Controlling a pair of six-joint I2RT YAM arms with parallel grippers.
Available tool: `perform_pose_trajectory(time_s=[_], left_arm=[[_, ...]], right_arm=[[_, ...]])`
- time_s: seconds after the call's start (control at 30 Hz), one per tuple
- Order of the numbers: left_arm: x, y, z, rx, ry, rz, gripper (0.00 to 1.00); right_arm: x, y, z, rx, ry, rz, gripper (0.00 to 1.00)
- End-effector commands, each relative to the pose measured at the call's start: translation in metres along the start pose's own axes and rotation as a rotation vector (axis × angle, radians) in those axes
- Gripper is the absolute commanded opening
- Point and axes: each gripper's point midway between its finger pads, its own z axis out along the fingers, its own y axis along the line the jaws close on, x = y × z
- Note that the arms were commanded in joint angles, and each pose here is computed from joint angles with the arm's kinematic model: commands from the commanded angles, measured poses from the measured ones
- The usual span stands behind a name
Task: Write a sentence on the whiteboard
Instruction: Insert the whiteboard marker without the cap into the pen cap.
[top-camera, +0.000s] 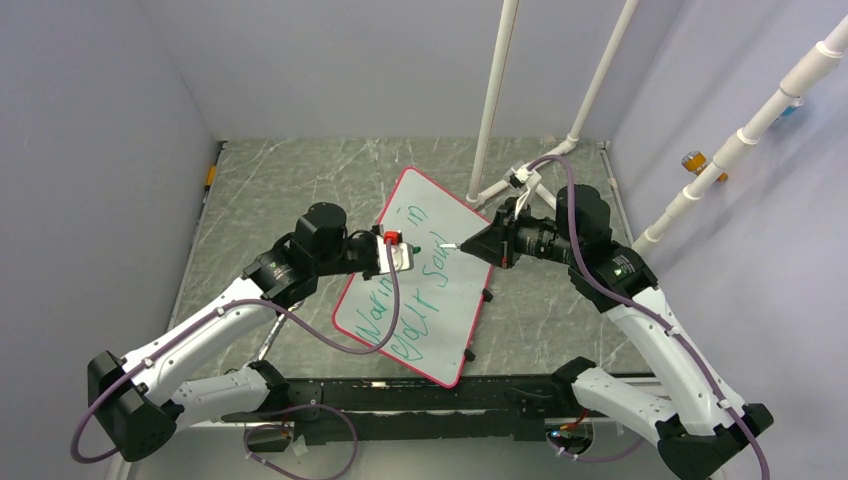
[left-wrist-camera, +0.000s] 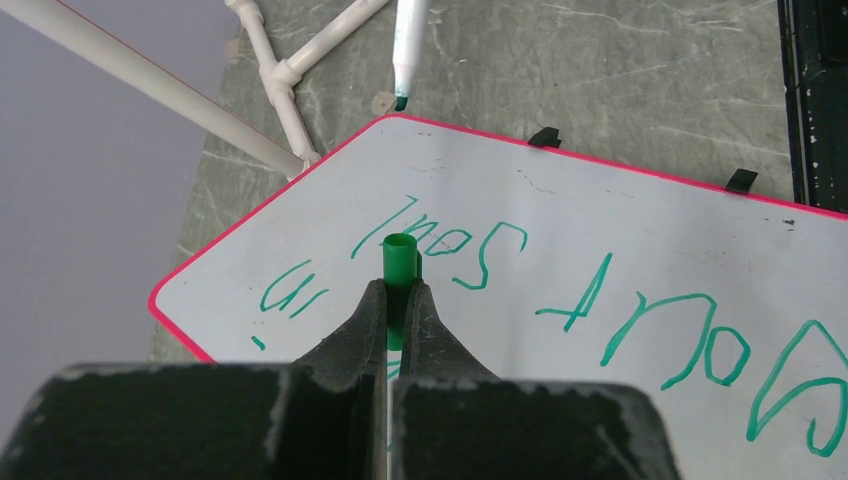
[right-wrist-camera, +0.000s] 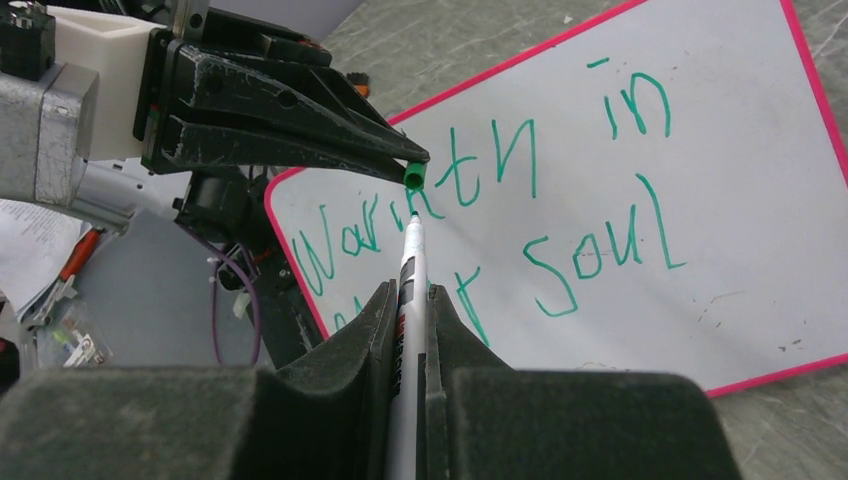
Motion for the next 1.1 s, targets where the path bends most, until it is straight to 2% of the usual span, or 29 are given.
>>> perform_pose_trajectory(time_s=[0.0,1.07], left_arm=[[-0.02,-0.001,-0.003,0.012,-0.078,0.058,0.0],[-0.026,-0.008,-0.001,0.052,-0.11,0.038,0.0]], right_arm=[[-0.023,0.014,-0.002,-0.057,-0.068,-0.036,0.0],[-0.013,0.012,0.015,-0.111,-0.041,0.01,0.0]])
